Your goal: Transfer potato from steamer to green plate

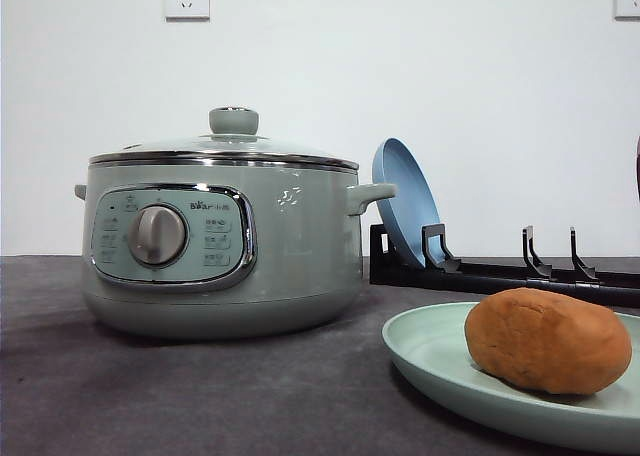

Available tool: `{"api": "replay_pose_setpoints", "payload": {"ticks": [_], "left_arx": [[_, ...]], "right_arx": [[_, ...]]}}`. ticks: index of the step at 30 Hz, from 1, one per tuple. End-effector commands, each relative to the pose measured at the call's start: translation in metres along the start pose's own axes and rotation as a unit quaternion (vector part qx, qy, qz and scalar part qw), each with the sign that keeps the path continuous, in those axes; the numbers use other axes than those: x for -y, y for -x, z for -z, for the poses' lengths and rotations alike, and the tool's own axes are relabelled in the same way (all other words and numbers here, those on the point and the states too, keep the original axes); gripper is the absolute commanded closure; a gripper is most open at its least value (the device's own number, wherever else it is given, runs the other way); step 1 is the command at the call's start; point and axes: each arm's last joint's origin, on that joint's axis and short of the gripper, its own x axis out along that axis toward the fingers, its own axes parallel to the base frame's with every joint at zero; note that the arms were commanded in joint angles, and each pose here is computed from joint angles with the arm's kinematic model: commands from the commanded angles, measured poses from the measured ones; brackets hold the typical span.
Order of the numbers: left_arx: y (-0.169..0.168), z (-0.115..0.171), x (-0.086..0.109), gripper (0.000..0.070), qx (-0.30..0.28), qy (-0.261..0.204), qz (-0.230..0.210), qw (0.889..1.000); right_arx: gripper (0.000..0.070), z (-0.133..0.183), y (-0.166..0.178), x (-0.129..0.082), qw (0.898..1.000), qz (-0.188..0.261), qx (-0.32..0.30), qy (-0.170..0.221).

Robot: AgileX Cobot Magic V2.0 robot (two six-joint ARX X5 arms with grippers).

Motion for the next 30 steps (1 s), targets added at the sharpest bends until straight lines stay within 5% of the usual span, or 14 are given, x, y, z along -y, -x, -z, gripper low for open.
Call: {"api": "replay_pose_setpoints", "payload": {"ticks": [1,11,12,13,14,15,16,17,30], "left_arx": [[0.0042,-0.0047,0.0017,0.0000,0.020,0.009,0.006,1.000],[0.0051,-0.0066,0.0023,0.0000,0.033,0.007,0.009,0.999],[0.0051,-0.0065,0.0022,0.0061,0.032,0.007,0.009,0.999],[0.0051,-0.0063,0.0022,0.0263,0.031,0.006,0.008,0.999],[0.0051,-0.0061,0.0021,0.0532,0.030,0.001,0.008,1.000],[0.0051,-0.0059,0.0021,0.0677,0.029,-0.009,0.007,1.000],[0.0050,-0.0059,0.0021,0.0682,0.029,-0.017,0.007,0.999],[0.0046,-0.0060,0.0020,0.0699,0.028,-0.021,0.007,0.999],[0.0039,-0.0062,0.0020,0.0700,0.027,-0.013,0.007,1.000]], "right_arx": [[0.0028,-0.0035,0.0024,-0.0007,1.000,-0.002,0.010,0.006],[0.0030,-0.0034,0.0024,-0.0007,1.000,-0.002,0.010,0.006],[0.0042,-0.0034,0.0024,-0.0006,1.000,-0.002,0.010,0.006],[0.0103,-0.0033,0.0024,-0.0006,1.000,-0.002,0.009,0.006],[0.0248,-0.0031,0.0024,-0.0006,1.000,-0.002,0.008,0.007],[0.0471,-0.0030,0.0024,-0.0006,1.000,-0.002,0.007,0.008],[0.0680,-0.0027,0.0024,-0.0005,1.000,-0.001,0.006,0.011],[0.0694,-0.0026,0.0023,-0.0005,1.000,-0.001,0.006,0.016],[0.0685,-0.0044,0.0024,-0.0010,1.000,-0.005,0.015,0.017]]}}
